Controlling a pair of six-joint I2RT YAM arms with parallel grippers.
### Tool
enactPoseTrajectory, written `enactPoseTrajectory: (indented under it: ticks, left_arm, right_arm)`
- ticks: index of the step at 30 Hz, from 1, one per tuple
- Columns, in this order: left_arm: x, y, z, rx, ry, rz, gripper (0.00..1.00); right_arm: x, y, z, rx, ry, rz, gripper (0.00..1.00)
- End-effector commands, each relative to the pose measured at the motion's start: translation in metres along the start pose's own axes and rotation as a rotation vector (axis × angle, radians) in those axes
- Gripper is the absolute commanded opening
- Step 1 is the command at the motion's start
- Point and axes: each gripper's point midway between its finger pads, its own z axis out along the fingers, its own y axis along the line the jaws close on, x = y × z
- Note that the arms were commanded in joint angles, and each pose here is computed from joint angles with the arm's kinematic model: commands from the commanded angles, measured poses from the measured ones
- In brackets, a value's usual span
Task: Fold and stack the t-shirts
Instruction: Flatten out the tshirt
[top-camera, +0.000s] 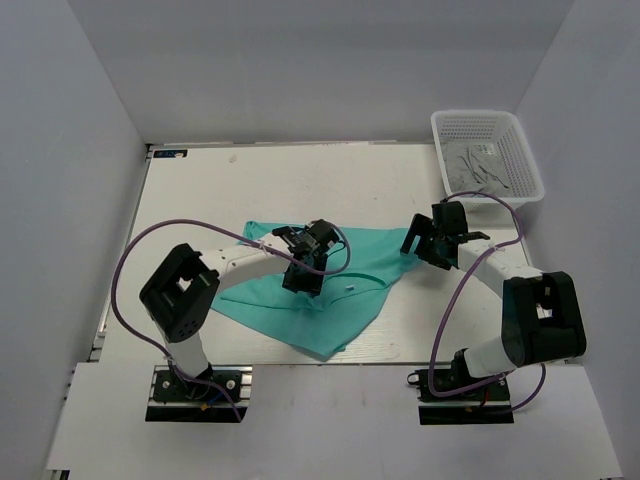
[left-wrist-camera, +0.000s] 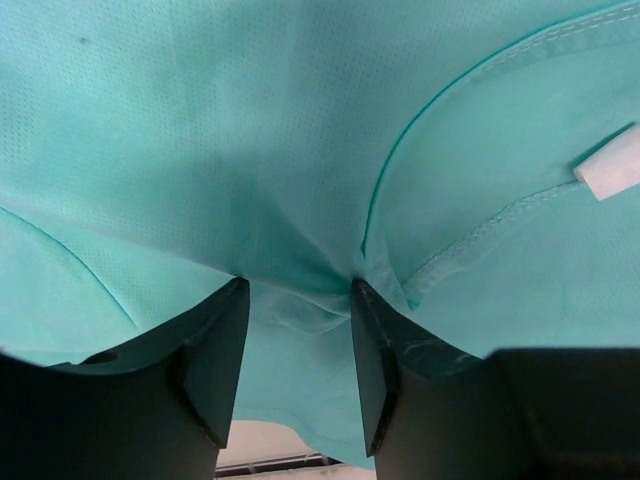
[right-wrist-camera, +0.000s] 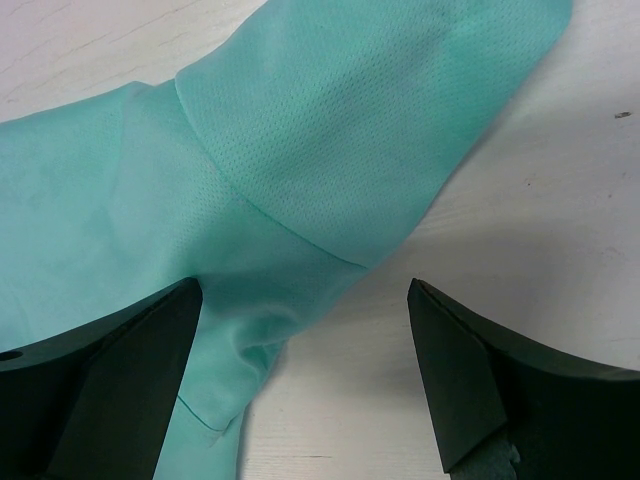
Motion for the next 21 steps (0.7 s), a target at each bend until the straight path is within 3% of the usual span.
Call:
enactPoseTrajectory:
  ticks: [1,12,15,21]
  left_arm:
    - [-0.014,-0.015,-0.009,0.053,-0.035,0.006,0.56]
    - [-0.004,-0.021,0.004,0.081,0.017,0.032,0.55]
    - [-0.002,-0.012,0.005,0.033,0.025,0.026,0.46]
    - [-0.009,-0.011,-0.012,0.032,-0.011,-0.008,0.06]
  right_arm:
    - [-0.016,0.007,-0.005,-0.015,-0.047,-0.013,0.90]
    - [-0.016,0.005,-0.004,-0.008,-0.049,-0.013,0.90]
    - [-0.014,0.003,-0.004,-0.005,-0.042,-0.012,0.90]
    - [-0.016,0.002,-0.004,0.001,-0.052,-0.013,0.86]
